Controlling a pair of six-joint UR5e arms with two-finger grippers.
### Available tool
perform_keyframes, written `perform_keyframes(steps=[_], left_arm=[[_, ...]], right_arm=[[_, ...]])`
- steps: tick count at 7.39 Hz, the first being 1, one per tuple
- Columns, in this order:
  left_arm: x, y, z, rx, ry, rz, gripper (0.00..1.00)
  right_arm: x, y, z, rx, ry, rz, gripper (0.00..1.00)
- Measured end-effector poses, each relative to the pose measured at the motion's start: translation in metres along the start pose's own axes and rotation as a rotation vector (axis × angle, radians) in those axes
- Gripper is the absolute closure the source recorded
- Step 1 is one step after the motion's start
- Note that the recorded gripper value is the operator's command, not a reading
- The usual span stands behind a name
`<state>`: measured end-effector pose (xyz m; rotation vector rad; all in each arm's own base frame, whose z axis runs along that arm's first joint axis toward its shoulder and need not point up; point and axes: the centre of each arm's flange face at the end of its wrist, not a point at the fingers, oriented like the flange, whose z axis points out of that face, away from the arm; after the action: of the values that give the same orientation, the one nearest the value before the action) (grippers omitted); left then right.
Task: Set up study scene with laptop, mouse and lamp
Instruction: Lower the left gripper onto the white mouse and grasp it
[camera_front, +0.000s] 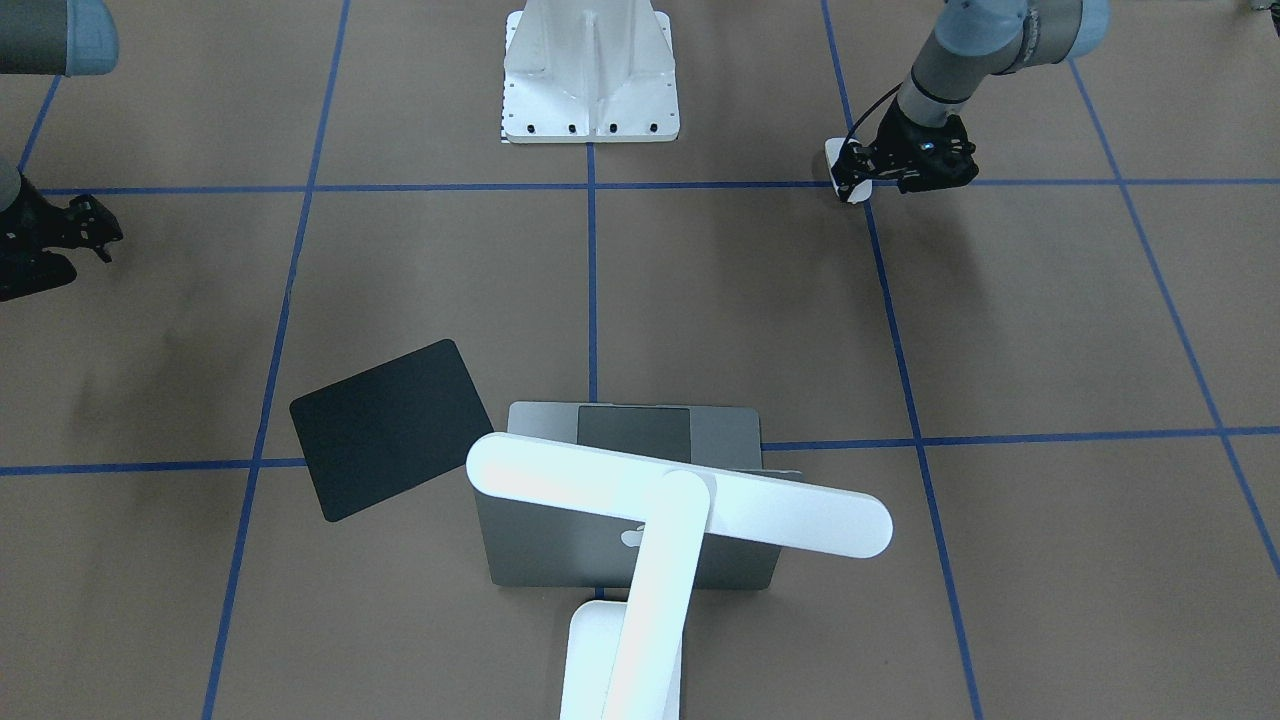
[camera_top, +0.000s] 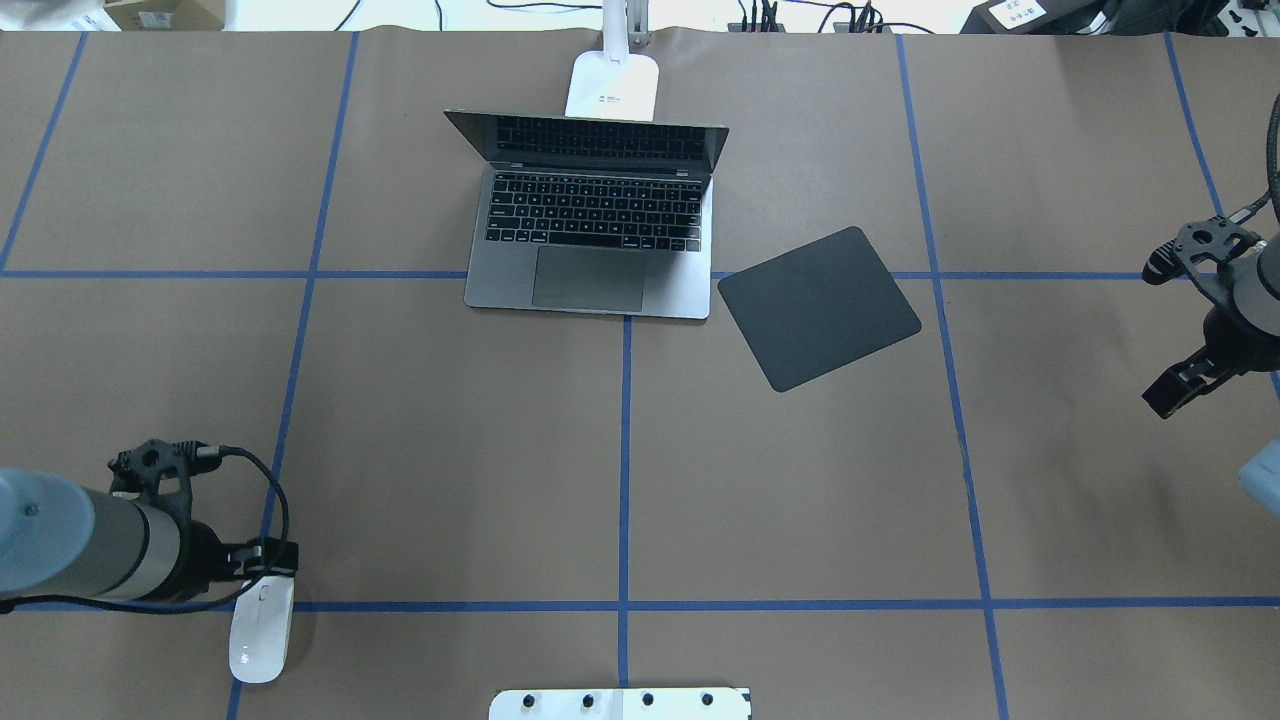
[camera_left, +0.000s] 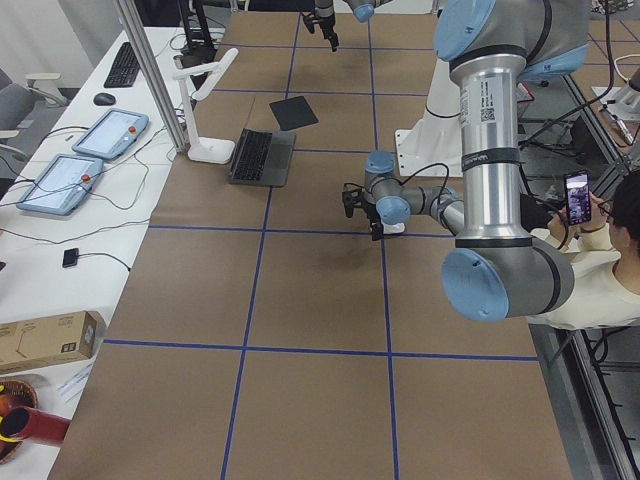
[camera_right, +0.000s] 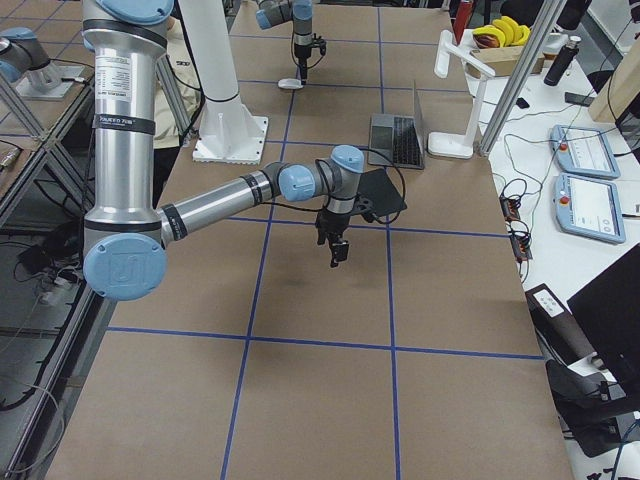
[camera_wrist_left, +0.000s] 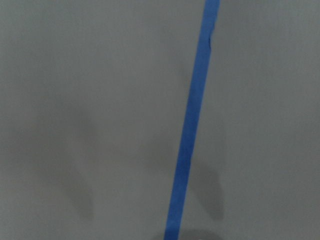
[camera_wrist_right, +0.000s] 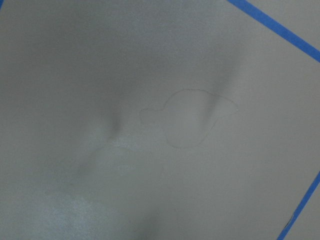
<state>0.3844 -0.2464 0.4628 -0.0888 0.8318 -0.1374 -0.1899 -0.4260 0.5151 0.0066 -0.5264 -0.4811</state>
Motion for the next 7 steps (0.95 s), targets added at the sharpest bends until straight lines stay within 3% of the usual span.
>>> perform_keyframes(steps=[2,3,6,7], left_arm=[[0.008,0.024,0.008,-0.002,-0.004,0.017,0.03],[0.009,0.035,0.013,-0.002,-0.009,0.035,0.12],[0.011,0.055,0.017,-0.002,-0.015,0.071,0.57],[0.014,0.056,0.012,-0.002,-0.006,0.074,0.65]], right_arm=[[0.0,0.0,0.0,0.0,-0.001,0.0,0.0],[0.0,0.0,0.0,0.0,-0.001,0.0,0.0],[0.001,-0.001,0.002,-0.003,0.002,0.002,0.0],[0.001,-0.001,0.002,-0.004,0.002,0.002,0.0]])
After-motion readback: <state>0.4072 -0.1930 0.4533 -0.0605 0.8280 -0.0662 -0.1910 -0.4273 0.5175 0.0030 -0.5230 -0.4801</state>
